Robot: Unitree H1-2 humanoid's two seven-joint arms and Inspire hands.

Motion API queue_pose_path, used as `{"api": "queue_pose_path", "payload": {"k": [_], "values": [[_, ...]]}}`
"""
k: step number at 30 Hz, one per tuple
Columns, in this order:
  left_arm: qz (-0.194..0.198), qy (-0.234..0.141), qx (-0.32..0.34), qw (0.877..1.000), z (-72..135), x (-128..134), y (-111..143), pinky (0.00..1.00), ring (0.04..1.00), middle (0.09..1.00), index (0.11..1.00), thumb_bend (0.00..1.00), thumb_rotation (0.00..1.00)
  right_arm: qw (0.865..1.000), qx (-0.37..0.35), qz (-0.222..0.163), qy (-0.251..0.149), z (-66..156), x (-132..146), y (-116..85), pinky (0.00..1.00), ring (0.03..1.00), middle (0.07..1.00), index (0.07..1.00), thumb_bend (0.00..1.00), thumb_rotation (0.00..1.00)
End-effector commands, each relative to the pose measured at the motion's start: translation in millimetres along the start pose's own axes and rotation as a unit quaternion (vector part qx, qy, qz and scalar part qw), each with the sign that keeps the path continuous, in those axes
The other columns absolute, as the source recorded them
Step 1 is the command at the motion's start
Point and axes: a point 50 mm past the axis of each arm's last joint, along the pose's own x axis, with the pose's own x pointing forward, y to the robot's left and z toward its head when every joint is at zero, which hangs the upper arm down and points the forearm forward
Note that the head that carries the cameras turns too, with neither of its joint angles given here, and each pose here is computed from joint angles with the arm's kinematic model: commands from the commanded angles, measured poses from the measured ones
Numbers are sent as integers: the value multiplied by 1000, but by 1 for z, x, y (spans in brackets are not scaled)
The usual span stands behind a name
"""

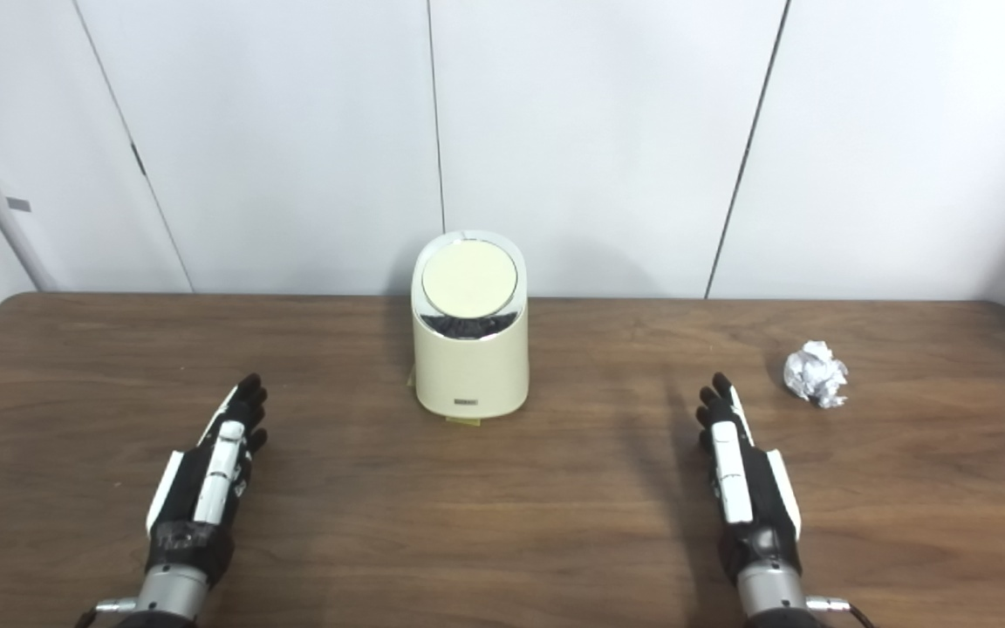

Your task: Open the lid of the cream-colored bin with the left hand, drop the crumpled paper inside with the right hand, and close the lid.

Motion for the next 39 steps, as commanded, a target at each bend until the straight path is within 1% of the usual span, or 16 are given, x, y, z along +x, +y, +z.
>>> {"api": "queue_pose_path", "payload": {"k": [1, 3, 9, 15, 22, 26, 31, 35, 39], "values": [[-6, -44, -4, 999, 19, 9, -4, 1000, 1000, 971, 1000, 521, 861, 999, 10, 7, -40, 19, 10, 4, 984, 968, 972, 988, 652, 1000], [-4, -43, -5, 999, 19, 10, -4, 1000, 1000, 966, 996, 527, 864, 999, 13, 8, -40, 19, 10, 4, 988, 972, 974, 988, 640, 1000], [-6, -44, -9, 999, 17, 11, -3, 1000, 1000, 970, 999, 533, 849, 999, 7, 8, -43, 18, 11, 4, 994, 973, 976, 991, 650, 1000], [-5, -44, -10, 999, 17, 11, -3, 1000, 1000, 965, 997, 527, 869, 999, 7, 8, -42, 20, 11, 5, 986, 974, 977, 993, 638, 1000], [-6, -42, -13, 999, 16, 11, -4, 1000, 1000, 964, 992, 522, 861, 999, 7, 10, -40, 19, 11, 5, 983, 972, 978, 995, 627, 1000], [-6, -41, -11, 999, 16, 10, -4, 1000, 1000, 963, 991, 537, 853, 999, 8, 11, -41, 18, 11, 4, 988, 974, 981, 995, 625, 1000], [-10, -42, -10, 999, 17, 10, -4, 1000, 1000, 967, 997, 526, 850, 999, 9, 12, -43, 20, 12, 5, 991, 971, 977, 992, 623, 1000], [-10, -42, -11, 999, 19, 9, -4, 1000, 1000, 967, 995, 522, 847, 999, 8, 8, -46, 23, 10, 3, 982, 967, 972, 985, 629, 989], [-8, -39, -10, 999, 20, 6, -4, 1000, 1000, 969, 992, 520, 854, 999, 8, 2, -43, 25, 8, 1, 982, 964, 974, 984, 663, 961]]}}
